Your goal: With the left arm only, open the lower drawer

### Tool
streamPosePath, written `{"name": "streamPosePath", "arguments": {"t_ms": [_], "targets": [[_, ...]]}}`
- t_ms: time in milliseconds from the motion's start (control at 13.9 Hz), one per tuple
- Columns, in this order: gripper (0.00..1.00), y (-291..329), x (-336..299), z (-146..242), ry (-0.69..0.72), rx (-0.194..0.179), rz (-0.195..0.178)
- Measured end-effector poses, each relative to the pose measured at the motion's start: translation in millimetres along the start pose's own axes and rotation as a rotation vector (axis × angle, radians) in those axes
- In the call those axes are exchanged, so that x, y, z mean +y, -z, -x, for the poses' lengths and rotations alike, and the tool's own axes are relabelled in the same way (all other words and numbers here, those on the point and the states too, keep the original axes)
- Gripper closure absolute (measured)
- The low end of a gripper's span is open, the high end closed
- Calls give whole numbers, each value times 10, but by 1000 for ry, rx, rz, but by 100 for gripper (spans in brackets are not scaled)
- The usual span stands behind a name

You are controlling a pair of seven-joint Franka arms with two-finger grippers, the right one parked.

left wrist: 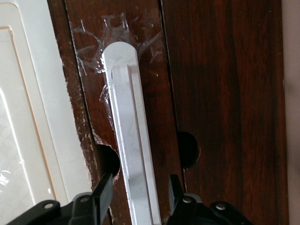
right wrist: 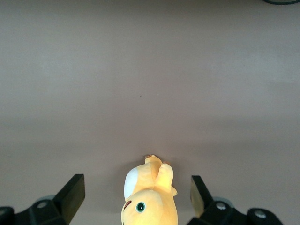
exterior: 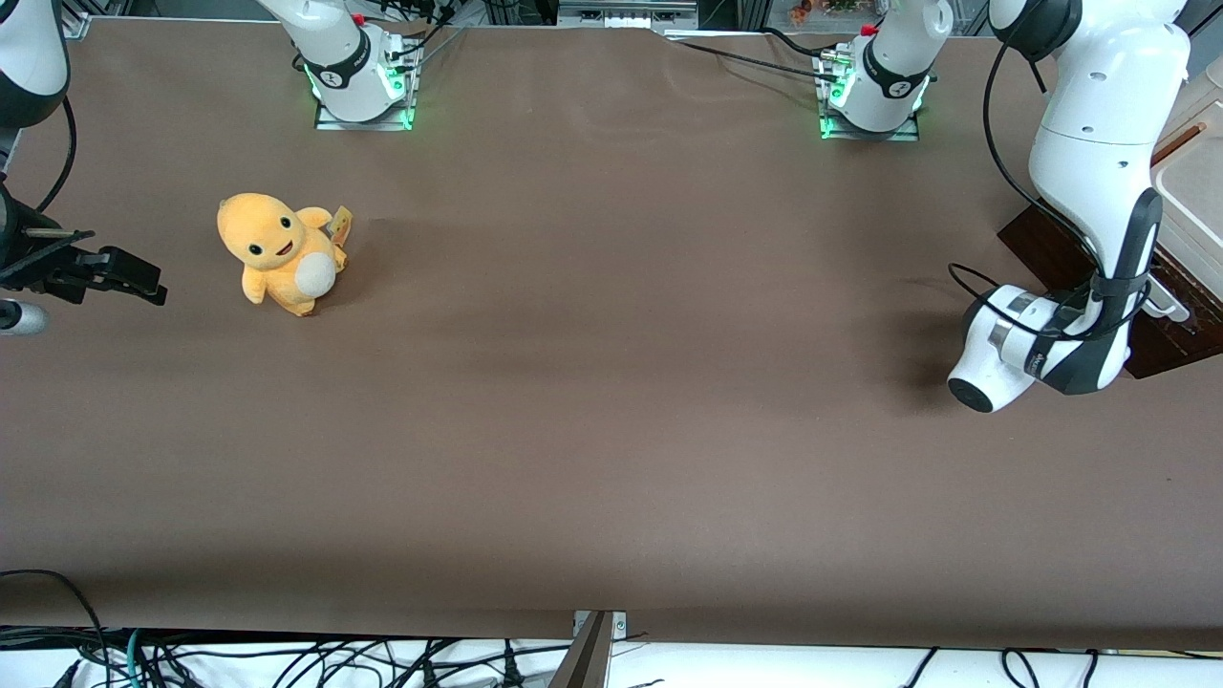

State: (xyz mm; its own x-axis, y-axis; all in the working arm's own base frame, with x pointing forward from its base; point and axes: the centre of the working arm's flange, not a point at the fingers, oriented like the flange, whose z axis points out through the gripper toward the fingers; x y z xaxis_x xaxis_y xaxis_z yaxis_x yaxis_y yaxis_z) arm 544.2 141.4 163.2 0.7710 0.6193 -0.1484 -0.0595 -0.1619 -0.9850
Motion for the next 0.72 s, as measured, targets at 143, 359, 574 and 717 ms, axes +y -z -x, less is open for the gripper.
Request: {"name": "streamPosePath", "arguments": {"t_ms": [143,359,574,717], "targets": [[44,-32,4,-15,0,-5,1],[55,-51,19,-24,-2,-6,2],[62,-39,23,-29,1,1,6],[73,-26,14,-34,6,9,2]]}}
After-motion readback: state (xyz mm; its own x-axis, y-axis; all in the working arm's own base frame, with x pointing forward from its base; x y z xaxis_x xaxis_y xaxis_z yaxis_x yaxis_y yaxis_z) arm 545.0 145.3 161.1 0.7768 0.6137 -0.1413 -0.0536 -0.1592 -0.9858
